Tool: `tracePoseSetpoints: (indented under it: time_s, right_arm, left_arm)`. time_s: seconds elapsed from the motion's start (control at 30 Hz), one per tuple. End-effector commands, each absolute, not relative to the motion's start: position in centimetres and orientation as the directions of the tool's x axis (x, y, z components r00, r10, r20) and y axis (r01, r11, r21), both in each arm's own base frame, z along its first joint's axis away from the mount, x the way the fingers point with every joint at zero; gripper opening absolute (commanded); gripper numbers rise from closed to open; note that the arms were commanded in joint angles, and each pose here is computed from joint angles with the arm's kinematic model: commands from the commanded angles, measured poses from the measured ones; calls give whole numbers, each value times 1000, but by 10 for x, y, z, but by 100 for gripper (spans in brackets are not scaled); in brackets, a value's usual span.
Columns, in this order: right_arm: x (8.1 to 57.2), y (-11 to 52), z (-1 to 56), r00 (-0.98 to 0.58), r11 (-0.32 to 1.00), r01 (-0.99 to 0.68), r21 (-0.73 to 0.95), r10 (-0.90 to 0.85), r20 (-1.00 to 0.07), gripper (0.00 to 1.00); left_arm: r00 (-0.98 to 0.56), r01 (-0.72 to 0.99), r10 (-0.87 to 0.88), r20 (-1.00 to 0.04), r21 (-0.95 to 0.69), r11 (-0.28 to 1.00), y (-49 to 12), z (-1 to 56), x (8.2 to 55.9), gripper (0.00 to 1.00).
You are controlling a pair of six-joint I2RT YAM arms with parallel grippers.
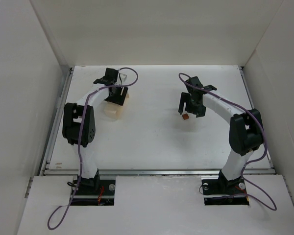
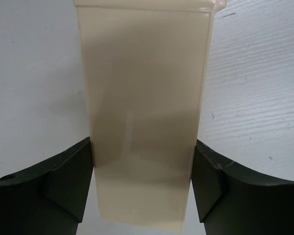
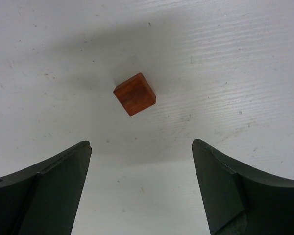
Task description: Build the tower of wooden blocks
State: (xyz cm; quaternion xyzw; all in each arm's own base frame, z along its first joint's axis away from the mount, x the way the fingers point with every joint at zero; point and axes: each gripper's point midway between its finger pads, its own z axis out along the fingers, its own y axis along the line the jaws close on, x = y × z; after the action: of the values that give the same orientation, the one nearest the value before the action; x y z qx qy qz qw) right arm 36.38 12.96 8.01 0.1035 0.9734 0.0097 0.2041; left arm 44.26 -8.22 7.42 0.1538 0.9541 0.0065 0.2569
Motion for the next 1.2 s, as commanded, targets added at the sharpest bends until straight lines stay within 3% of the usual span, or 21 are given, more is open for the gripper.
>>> tracePoseSetpoints:
  time_s: [0.0,0.1,0.27,0.33,0.43,0.47,0.7,0.93,1.07,1.17]
  right_arm:
    - [372,136,90,-875,979,184,90,205,-438,89]
    - [372,136,90,-875,979,184,90,205,-438,89]
    - [370,139,86,-881,981,176,85,196,-431,89]
    - [370,139,86,-881,981,176,85,196,-431,89]
    - [370,139,86,-881,981,176,85,196,-431,89]
    - [370,139,86,-881,981,176,85,196,-431,89]
    - [370,141,86,-881,979,181,96,205,-426,89]
    - [370,141,91,-874,978,179,105,207,-439,89]
    - [367,140,88,-878,979,180,100,206,-432,89]
    - [367,142,91,-877,978,176,112,207,-434,89]
  left_arm:
    - [-798,300,307,-518,100,949,-83,91,448,62]
    - [-799,300,307,-517,100,949,-83,94,445,48]
    - [-796,288,318,-516,140,947,-81,104,448,8]
    - [-780,284,342,-524,191,940,-87,113,449,0]
    - [-748,243,413,-520,366,899,-83,119,449,0]
    - [-719,222,475,-508,480,849,-85,129,445,0]
    - [-643,71,648,-409,811,581,-91,131,425,0]
    - [-618,-16,687,-383,879,476,-96,140,423,0]
    - [-617,0,677,-400,861,508,-101,143,425,0]
    - [-615,35,623,-483,773,634,-113,138,433,0]
